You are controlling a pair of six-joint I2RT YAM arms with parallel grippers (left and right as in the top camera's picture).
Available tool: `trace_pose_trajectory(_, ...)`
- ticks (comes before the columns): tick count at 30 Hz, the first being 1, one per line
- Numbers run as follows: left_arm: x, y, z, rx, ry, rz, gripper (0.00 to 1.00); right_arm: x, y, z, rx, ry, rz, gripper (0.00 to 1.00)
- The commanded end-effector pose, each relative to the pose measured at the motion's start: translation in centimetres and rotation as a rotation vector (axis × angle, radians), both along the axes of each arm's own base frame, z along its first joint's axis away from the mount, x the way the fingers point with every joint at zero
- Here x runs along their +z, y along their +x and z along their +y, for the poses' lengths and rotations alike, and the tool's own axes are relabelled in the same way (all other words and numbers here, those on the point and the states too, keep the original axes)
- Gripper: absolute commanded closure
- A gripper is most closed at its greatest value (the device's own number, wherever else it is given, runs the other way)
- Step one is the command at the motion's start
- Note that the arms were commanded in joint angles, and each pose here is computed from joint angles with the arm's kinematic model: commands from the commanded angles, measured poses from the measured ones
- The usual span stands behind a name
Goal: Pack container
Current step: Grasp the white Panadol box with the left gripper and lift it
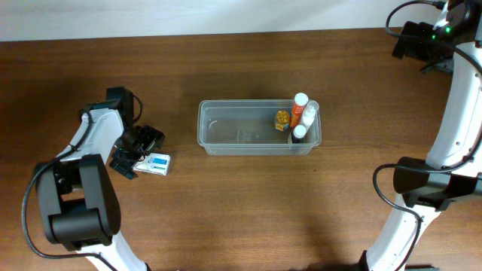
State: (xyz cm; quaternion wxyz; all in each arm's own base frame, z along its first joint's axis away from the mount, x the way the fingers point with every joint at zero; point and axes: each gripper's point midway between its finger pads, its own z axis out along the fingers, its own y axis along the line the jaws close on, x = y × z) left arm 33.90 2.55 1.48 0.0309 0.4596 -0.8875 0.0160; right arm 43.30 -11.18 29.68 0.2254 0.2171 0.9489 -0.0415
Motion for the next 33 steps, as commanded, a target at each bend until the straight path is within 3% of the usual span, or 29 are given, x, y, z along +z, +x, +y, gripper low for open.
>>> trace_pose_trajectory(1, 0.0, -0.2, 0.8, -0.013, 0.034, 0.001, 0.01, 0.8, -0.3, -0.2, -0.014, -0.008, -0.019, 0.02)
trace_pose_trajectory(12, -1.4, -0.4, 1.1, -0.062, 0.052, -0.017, 0.11, 0.8, -0.3, -0.2, -0.014, -0.008, -0.018, 0.02)
trace_pose_trajectory(18, -2.4, -0.4, 1.1, -0.100, 0.054, -0.037, 0.24, 0.8, -0.3, -0.2, -0.014, -0.008, -0.018, 0.02)
trace_pose_trajectory(26, -2.2, 3.0, 1.4, -0.292, 0.085, -0.179, 0.50, 0.8, -0.3, -0.2, -0.014, -0.008, -0.018, 0.02)
trace_pose_trajectory(33, -1.9, 4.8, 1.6, -0.454, 0.116, -0.253, 0.51, 0.8, -0.3, -0.2, -0.014, -0.008, -0.018, 0.02)
